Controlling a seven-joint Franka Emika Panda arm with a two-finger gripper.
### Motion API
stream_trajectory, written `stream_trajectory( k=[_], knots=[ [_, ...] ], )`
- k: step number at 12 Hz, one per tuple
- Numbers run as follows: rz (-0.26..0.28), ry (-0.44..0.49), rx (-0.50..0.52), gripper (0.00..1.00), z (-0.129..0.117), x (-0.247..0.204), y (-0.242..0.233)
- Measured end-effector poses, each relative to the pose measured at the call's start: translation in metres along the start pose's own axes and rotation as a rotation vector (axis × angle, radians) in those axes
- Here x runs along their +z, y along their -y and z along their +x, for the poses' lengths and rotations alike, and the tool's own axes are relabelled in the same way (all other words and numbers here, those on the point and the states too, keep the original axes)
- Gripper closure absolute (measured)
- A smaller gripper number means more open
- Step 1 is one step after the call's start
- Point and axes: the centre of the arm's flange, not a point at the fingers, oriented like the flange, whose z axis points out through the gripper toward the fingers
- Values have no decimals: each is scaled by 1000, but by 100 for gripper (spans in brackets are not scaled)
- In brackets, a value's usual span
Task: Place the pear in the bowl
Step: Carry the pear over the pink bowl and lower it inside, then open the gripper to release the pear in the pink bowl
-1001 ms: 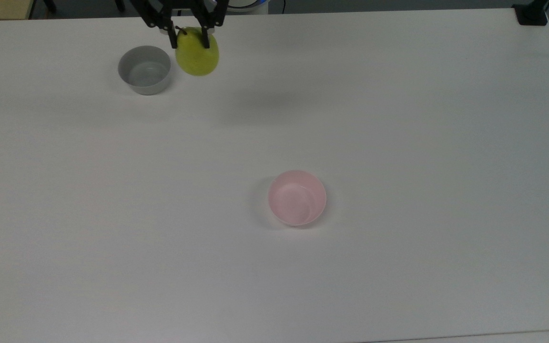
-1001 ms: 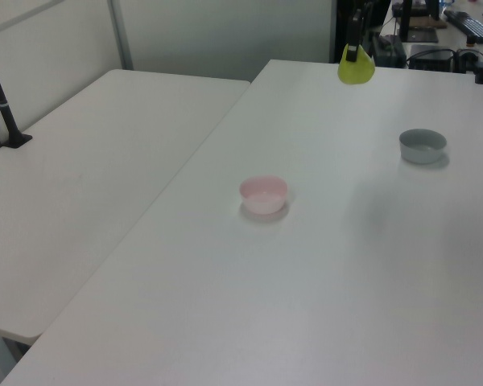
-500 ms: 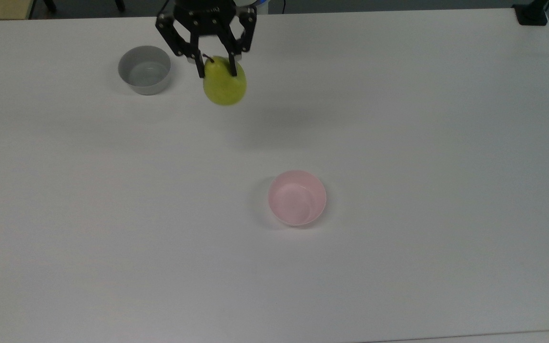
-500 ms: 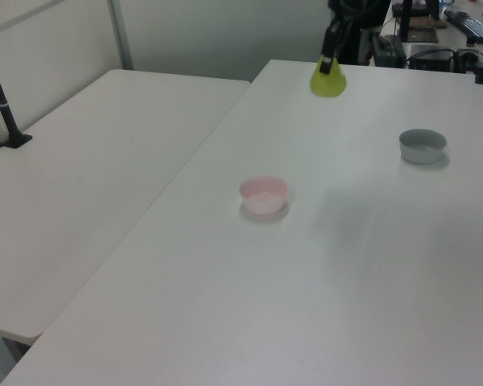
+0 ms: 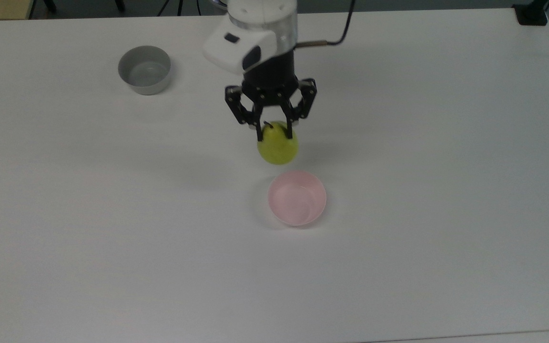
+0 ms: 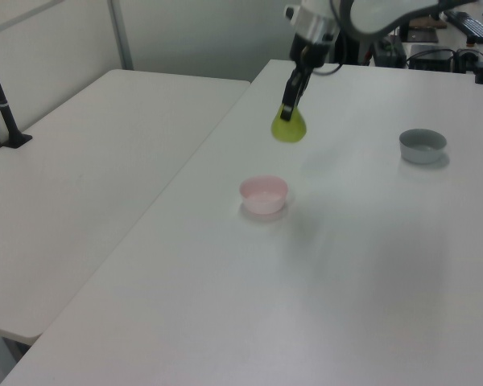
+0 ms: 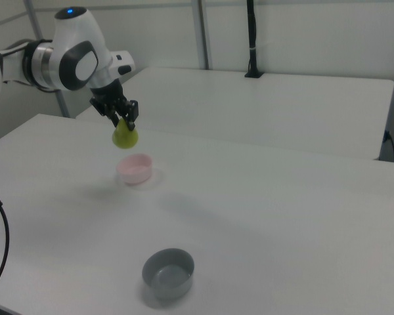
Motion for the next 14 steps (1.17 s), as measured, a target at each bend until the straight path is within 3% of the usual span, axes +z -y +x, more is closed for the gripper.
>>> stream_trajectory(
  k=[7, 14],
  knots=[
    [-63, -14, 5, 52, 1, 91, 39],
    [-68, -30, -8, 52, 3, 124, 44]
  ],
)
